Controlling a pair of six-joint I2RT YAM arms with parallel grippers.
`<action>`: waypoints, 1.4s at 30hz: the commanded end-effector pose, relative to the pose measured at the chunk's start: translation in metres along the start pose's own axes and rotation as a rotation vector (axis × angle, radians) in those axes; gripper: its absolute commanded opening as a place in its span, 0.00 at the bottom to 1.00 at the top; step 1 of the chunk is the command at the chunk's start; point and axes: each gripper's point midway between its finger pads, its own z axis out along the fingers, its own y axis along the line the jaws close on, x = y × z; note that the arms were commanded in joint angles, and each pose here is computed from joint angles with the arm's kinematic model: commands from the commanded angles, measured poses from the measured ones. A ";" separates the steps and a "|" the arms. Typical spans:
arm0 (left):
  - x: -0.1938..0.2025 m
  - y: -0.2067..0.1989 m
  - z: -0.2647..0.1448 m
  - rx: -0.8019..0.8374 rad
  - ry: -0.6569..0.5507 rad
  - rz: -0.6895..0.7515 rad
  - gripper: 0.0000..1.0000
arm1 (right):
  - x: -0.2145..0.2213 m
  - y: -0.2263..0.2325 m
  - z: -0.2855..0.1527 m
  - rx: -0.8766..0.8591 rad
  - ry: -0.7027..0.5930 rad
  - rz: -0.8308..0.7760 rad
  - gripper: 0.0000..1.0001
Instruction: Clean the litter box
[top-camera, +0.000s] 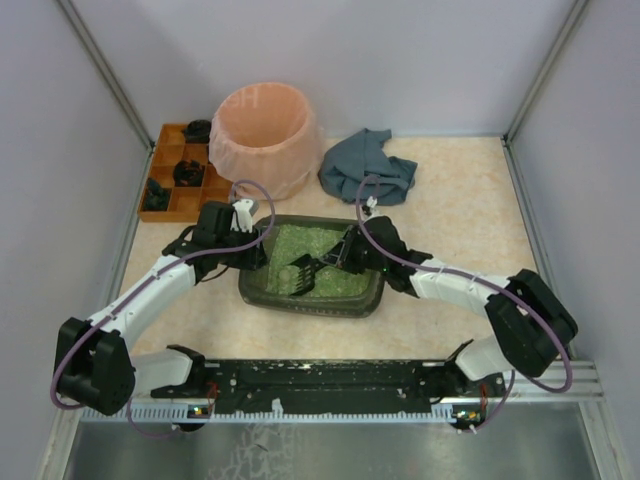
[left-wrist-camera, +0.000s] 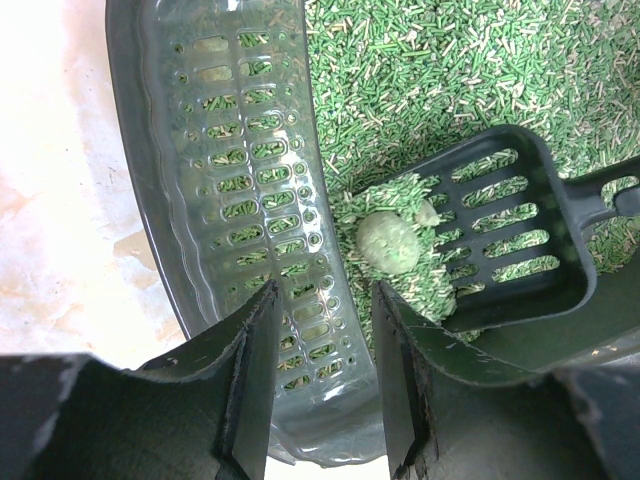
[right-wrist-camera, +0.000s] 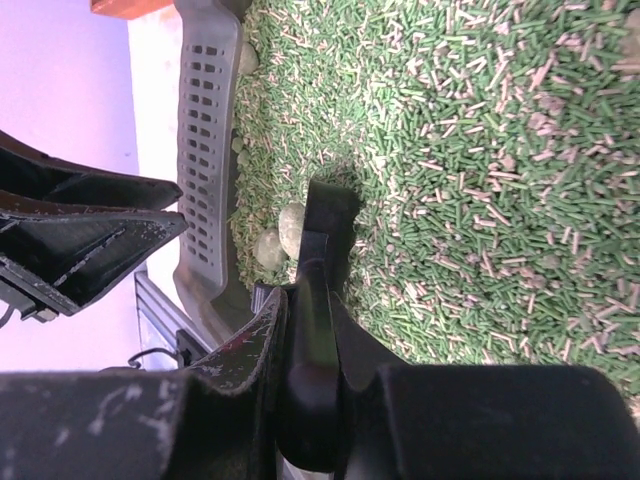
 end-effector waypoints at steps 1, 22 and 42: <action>-0.007 -0.004 0.000 0.015 -0.017 0.006 0.47 | -0.023 0.014 -0.018 -0.066 -0.067 -0.009 0.00; -0.008 -0.004 0.000 0.013 -0.015 0.005 0.47 | -0.066 0.010 -0.058 -0.251 -0.200 0.021 0.00; -0.006 -0.003 0.002 0.008 -0.005 0.005 0.47 | -0.080 -0.009 -0.086 -0.364 -0.290 0.154 0.00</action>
